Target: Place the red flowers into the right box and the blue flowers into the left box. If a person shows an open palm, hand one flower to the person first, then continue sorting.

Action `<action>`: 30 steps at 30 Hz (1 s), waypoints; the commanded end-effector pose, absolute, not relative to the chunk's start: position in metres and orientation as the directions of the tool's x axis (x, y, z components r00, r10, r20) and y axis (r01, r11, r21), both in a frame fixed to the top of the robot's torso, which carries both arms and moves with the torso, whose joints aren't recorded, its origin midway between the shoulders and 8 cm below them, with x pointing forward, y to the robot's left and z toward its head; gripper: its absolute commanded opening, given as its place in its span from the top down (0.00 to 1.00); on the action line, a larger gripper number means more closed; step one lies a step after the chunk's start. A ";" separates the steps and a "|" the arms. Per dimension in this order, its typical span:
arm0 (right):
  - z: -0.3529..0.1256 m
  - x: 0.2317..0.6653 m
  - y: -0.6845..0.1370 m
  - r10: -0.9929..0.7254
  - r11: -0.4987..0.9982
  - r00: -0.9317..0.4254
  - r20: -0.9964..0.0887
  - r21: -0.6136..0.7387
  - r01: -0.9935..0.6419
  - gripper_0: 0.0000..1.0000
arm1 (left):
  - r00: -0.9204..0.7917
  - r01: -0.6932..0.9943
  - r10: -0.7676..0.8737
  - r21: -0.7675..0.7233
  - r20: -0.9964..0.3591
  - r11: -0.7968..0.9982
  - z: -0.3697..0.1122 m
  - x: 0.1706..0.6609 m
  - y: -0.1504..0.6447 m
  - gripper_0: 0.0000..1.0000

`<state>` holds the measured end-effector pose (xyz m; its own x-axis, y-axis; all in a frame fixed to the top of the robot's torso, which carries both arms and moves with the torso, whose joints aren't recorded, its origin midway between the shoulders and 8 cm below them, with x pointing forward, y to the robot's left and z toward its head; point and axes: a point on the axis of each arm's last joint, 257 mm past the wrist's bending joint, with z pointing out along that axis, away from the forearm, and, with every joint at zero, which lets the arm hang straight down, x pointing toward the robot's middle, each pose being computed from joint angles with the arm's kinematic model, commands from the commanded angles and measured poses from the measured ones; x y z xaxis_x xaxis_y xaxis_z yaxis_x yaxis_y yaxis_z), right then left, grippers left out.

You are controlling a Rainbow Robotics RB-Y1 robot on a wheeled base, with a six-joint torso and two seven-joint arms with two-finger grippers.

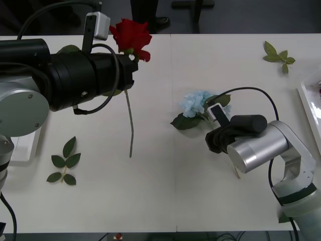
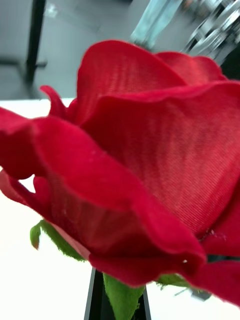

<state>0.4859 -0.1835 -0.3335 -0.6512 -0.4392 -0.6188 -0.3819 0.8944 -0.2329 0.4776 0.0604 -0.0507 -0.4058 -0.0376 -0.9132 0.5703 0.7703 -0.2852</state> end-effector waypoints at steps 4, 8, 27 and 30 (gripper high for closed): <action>-0.272 0.490 -0.205 -0.466 0.869 -0.552 -0.691 -0.242 -0.431 0.00 | -0.327 0.668 -0.189 -0.368 -0.926 0.647 0.016 0.473 0.017 1.00; -0.255 0.479 -0.207 -0.475 0.855 -0.542 -0.694 -0.219 -0.470 0.00 | -0.341 0.684 -0.251 -0.422 -0.906 0.595 0.025 0.475 0.000 1.00; -0.151 0.397 -0.187 -0.382 0.665 -0.406 -0.830 0.058 -0.744 0.00 | -0.379 0.708 -0.371 -0.523 -0.848 0.475 0.019 0.495 -0.082 1.00; -0.143 0.387 -0.178 -0.337 0.629 -0.412 -0.847 0.123 -0.768 0.00 | -0.387 0.711 -0.365 -0.526 -0.847 0.466 0.018 0.491 -0.087 1.00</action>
<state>0.3945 -0.1928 -0.1539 -0.4421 -0.3396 -0.8302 -0.7306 0.6733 0.1136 0.5004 -0.0745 -0.0037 -0.4357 -0.3827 -0.8147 0.6600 0.4796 -0.5783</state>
